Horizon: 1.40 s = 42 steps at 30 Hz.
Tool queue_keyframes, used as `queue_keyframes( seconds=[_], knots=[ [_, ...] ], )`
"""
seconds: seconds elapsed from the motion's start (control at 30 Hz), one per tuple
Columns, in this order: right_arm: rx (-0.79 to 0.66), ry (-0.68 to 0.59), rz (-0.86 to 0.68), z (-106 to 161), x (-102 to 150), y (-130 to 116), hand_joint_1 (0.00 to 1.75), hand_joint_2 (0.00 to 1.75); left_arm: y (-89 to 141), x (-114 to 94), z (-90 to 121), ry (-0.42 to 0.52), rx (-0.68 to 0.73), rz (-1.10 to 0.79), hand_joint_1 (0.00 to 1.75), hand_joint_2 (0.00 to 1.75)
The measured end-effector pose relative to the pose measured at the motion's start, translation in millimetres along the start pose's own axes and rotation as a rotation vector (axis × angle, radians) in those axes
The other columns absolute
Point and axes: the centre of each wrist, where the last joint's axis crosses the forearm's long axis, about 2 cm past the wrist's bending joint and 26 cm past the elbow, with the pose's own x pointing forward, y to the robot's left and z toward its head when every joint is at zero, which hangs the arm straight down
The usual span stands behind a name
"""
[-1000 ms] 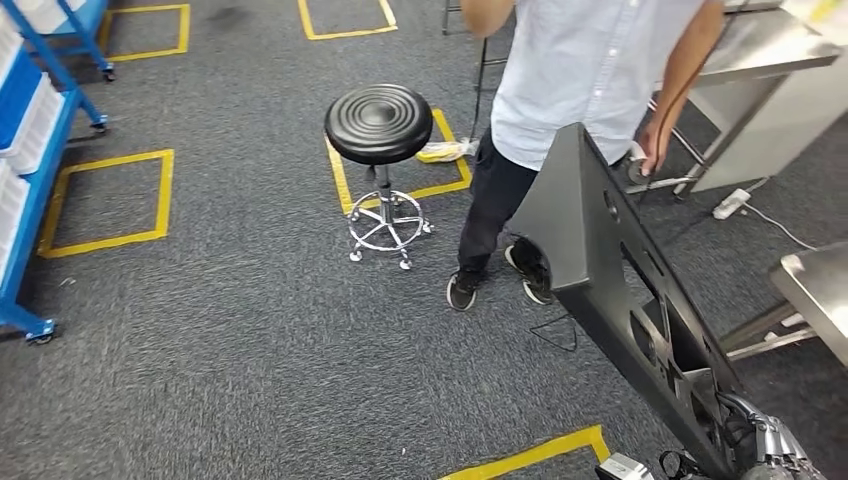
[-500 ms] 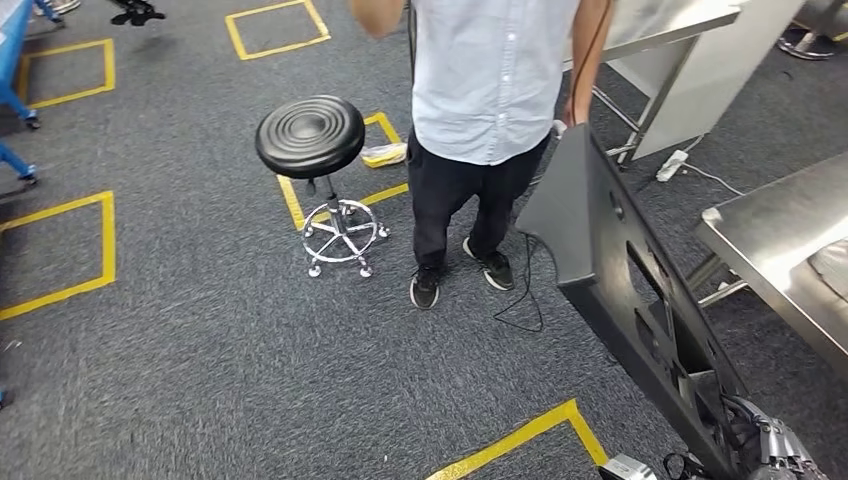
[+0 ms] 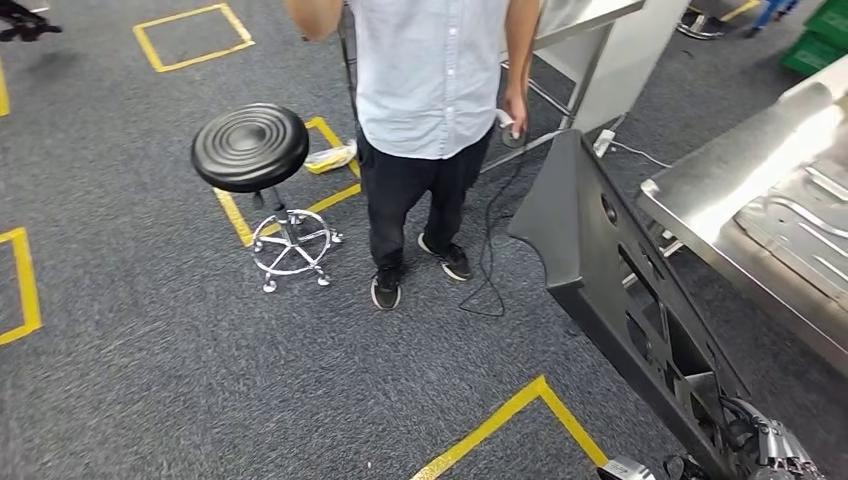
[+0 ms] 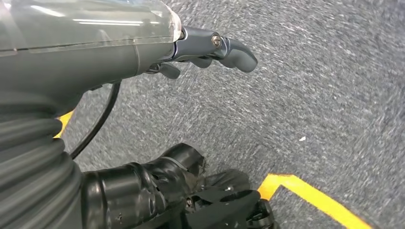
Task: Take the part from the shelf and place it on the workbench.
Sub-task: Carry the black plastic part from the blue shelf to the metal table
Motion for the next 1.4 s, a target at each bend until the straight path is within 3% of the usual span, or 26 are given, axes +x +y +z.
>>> queue_keyframes(
  seconds=[1.4],
  knots=[
    [0.007,-0.005,0.019,-4.6,-4.7,0.6,1.75,1.75,-0.8,4.6,-1.8,-0.023,0.001,0.006,0.00,1.75]
  ],
)
